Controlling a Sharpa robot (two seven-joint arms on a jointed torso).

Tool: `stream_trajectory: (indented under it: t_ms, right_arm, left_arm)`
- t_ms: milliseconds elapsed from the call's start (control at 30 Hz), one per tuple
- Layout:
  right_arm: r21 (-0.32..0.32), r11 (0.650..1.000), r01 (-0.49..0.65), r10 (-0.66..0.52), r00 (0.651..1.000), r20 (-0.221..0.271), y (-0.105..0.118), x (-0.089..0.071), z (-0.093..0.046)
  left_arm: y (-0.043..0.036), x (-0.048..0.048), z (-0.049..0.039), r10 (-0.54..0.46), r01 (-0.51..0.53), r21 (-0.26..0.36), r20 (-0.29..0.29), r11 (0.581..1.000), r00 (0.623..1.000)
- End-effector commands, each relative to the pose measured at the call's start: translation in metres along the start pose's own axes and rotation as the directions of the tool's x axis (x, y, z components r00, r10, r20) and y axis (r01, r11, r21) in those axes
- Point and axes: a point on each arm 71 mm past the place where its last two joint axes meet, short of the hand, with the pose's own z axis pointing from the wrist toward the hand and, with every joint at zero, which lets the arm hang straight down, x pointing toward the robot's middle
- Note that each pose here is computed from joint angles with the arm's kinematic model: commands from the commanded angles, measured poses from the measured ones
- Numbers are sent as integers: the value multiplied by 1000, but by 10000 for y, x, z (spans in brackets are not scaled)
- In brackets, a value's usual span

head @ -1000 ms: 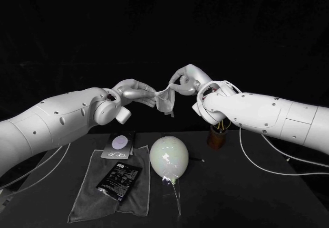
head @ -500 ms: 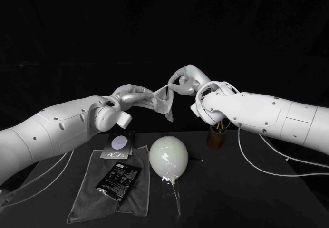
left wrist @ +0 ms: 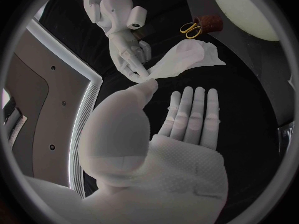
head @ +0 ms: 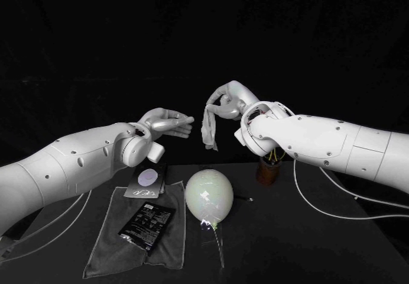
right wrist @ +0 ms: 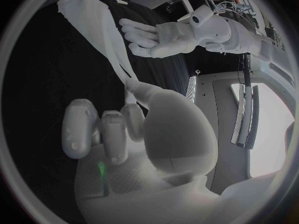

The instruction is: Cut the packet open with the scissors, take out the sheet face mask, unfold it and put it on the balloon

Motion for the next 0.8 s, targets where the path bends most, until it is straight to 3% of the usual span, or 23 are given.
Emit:
stream_trajectory:
  t_ms: [33, 400, 800]
  right_arm:
    - [5, 1000, 5, -5, 1000, 12, 13, -5, 5]
    - [22, 1000, 6, -6, 1000, 28, 0, -18, 0]
    - [22, 1000, 3, -4, 999, 32, 14, -9, 1]
  left_arm:
    - [30, 27, 8, 65, -64, -27, 29, 998, 997]
    - [109, 162, 1, 86, -86, -38, 2, 996, 996]
    - [198, 348, -6, 26, -28, -34, -35, 999, 999]
